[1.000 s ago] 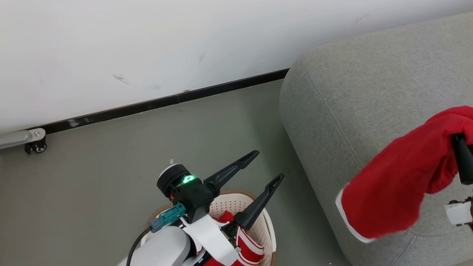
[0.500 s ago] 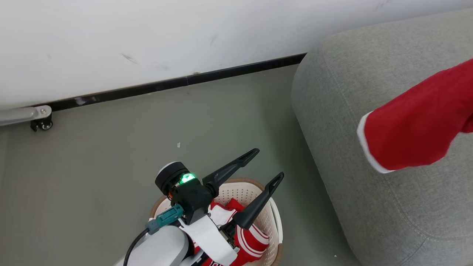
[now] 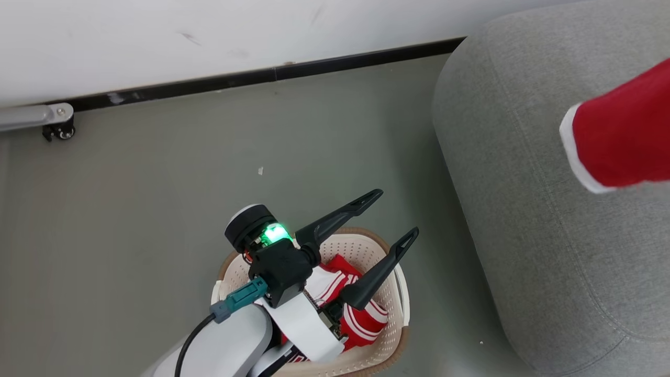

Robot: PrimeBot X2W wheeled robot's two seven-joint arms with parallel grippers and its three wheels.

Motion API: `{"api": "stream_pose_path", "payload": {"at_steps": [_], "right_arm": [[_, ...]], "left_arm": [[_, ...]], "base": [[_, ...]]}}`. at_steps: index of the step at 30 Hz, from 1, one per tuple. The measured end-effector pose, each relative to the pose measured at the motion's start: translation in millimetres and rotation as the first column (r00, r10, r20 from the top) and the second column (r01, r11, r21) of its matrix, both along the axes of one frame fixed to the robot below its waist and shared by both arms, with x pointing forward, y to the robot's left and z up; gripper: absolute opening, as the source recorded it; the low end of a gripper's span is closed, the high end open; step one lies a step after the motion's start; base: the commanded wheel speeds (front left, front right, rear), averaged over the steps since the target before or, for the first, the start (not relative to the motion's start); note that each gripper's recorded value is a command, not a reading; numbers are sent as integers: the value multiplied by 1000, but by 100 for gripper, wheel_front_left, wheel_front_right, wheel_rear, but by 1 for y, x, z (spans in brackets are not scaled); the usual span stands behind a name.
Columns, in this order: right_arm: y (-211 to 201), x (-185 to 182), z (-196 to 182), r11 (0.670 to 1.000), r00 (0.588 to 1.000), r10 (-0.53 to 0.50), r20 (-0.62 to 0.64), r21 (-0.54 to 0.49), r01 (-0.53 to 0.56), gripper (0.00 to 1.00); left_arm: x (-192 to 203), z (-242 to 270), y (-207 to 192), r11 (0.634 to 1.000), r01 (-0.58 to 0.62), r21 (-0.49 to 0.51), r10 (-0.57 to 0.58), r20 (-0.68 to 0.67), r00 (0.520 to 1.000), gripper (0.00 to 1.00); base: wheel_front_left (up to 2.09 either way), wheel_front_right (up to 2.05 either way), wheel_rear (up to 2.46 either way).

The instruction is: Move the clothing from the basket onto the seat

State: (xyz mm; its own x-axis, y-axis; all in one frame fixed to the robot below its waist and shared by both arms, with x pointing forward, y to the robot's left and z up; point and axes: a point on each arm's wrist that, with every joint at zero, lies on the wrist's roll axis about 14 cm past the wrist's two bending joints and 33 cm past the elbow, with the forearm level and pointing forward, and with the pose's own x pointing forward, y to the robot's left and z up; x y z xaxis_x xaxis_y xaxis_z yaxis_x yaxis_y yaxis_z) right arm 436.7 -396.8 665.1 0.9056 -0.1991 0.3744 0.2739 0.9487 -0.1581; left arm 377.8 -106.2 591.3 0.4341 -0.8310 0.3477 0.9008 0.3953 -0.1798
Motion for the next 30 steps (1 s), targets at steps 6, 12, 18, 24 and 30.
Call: {"api": "stream_pose_path", "payload": {"at_steps": [6, 12, 18, 24, 30], "right_arm": [[-32, 11, 0, 997, 997, -80, -18, 3, 81, 0], [-46, 23, -15, 992, 991, -120, -51, 22, 121, 0], [-62, 27, -38, 984, 980, -168, -102, 40, 173, 0], [-71, 22, -84, 966, 959, -212, -186, 106, 234, 0], [-79, 9, -128, 941, 929, -251, -271, 158, 300, 0]], "left_arm": [[9, -5, 1, 1000, 0, 7, 0, -3, 1000, 100], [17, -9, 0, 1000, 3, 17, -3, 3, 1000, 100], [22, -14, -4, 1000, 19, 11, -19, -6, 1000, 100], [24, -18, -13, 999, 46, 0, -46, -11, 999, 100], [30, -26, -16, 998, 56, 0, -56, -19, 998, 100]], "base": [[0, 0, 0], [0, 0, 0], [0, 0, 0], [0, 0, 0], [0, 0, 0]]}}
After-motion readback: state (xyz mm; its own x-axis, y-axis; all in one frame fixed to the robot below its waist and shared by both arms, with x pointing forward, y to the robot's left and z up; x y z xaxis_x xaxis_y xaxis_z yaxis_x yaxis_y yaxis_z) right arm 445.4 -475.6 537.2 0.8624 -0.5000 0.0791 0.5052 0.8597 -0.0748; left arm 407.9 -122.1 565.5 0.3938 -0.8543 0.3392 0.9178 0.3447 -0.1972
